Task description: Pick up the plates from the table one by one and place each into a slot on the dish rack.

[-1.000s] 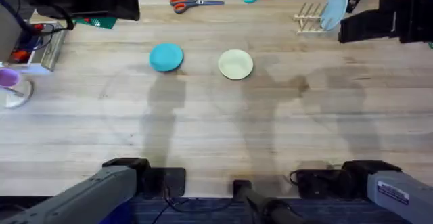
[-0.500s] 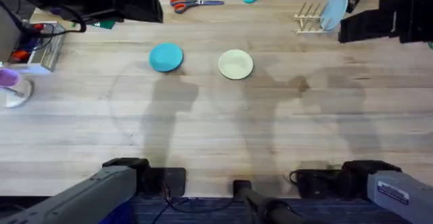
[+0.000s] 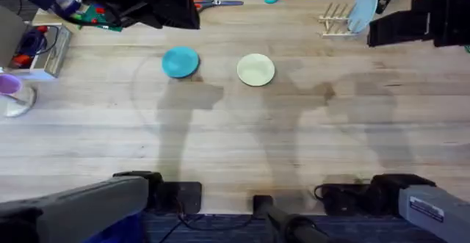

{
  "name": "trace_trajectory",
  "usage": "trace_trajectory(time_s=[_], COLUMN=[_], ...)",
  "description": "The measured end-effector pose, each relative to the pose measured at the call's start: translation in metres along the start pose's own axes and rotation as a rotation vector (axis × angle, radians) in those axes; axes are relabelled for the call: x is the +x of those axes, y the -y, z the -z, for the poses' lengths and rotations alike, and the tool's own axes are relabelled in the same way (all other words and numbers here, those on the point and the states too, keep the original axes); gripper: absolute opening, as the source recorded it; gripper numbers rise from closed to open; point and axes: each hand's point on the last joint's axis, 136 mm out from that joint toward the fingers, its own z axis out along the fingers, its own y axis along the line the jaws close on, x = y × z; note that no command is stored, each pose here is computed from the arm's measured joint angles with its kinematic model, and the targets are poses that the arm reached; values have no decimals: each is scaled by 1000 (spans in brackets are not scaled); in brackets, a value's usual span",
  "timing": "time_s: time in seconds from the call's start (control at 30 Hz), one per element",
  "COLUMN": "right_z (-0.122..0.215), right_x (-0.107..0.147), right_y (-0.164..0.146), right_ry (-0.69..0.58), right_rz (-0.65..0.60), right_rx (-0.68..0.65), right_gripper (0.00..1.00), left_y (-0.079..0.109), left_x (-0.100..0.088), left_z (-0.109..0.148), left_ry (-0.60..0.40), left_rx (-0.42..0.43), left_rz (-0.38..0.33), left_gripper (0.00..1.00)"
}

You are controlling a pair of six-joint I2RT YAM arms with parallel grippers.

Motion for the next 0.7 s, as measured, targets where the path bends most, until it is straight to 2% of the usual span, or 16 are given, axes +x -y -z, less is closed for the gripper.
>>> trace_trajectory(time_s=[0.03, 0.13, 0.37, 0.7], right_z=[0, 0, 0, 0], right_x=[0, 0, 0, 0], right_y=[0, 0, 0, 0], right_ry=[0, 0, 0, 0], right_rz=[0, 0, 0, 3], right_rx=[0, 0, 0, 0], right_gripper=[994, 995, 994, 995], left_y=[1, 0, -9, -34], left_x=[-1, -3, -7, 17], left_z=[-7, -14, -41, -85], left_ry=[-22, -44, -38, -78], left_rx=[33, 58, 118, 154], left_rz=[-2, -4, -28, 67], left_gripper=[42, 42, 42, 42])
